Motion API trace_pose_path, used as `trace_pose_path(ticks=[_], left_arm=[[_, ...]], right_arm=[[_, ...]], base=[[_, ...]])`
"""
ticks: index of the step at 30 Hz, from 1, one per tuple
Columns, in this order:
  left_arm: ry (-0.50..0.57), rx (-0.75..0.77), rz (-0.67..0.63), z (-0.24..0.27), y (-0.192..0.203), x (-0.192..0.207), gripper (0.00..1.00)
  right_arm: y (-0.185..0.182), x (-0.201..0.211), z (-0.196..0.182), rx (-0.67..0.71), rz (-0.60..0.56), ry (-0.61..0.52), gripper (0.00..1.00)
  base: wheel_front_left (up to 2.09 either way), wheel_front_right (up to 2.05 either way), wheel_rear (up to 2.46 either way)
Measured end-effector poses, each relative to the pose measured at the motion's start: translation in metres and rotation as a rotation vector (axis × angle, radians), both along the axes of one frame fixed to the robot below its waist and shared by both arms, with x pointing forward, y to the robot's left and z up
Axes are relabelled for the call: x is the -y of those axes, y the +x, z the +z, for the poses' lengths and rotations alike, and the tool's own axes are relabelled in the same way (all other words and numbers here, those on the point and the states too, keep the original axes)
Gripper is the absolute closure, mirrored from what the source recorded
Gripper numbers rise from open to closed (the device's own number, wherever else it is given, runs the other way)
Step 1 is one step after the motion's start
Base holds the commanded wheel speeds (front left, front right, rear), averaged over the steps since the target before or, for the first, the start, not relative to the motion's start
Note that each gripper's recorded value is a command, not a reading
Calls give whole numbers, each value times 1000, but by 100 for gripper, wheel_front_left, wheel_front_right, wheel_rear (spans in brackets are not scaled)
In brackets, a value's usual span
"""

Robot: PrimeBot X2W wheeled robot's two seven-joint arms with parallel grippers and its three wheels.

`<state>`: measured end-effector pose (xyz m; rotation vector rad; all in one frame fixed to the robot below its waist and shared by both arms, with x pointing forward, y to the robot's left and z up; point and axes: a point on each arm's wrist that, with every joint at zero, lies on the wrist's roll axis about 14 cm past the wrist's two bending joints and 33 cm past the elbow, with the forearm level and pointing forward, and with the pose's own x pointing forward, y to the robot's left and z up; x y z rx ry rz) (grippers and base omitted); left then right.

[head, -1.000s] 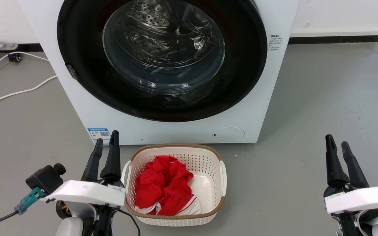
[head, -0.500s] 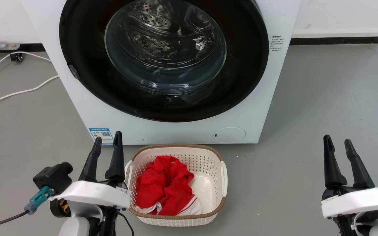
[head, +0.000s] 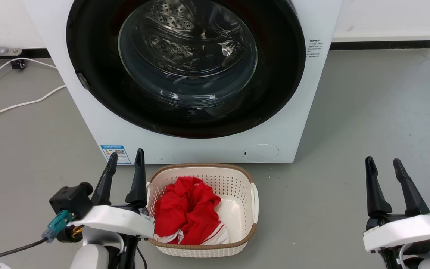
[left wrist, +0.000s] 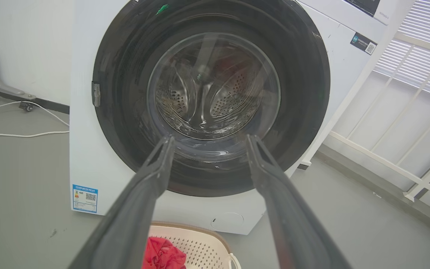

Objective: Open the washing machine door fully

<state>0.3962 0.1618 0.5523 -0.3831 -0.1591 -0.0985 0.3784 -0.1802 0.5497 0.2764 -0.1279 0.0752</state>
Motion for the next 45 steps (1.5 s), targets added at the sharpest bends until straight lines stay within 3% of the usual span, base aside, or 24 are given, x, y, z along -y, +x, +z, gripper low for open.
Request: trace_pose_path(ticks=[23,45], left_arm=[[237,20,8,-5,1,4,0],[362,62,-2,-2,4,13,0]], right_arm=[[-7,0,-10,-43,-9,-197,0],[-8,0,-7,-27,-18,-324,0]], base=[[0,0,0],[0,0,0]])
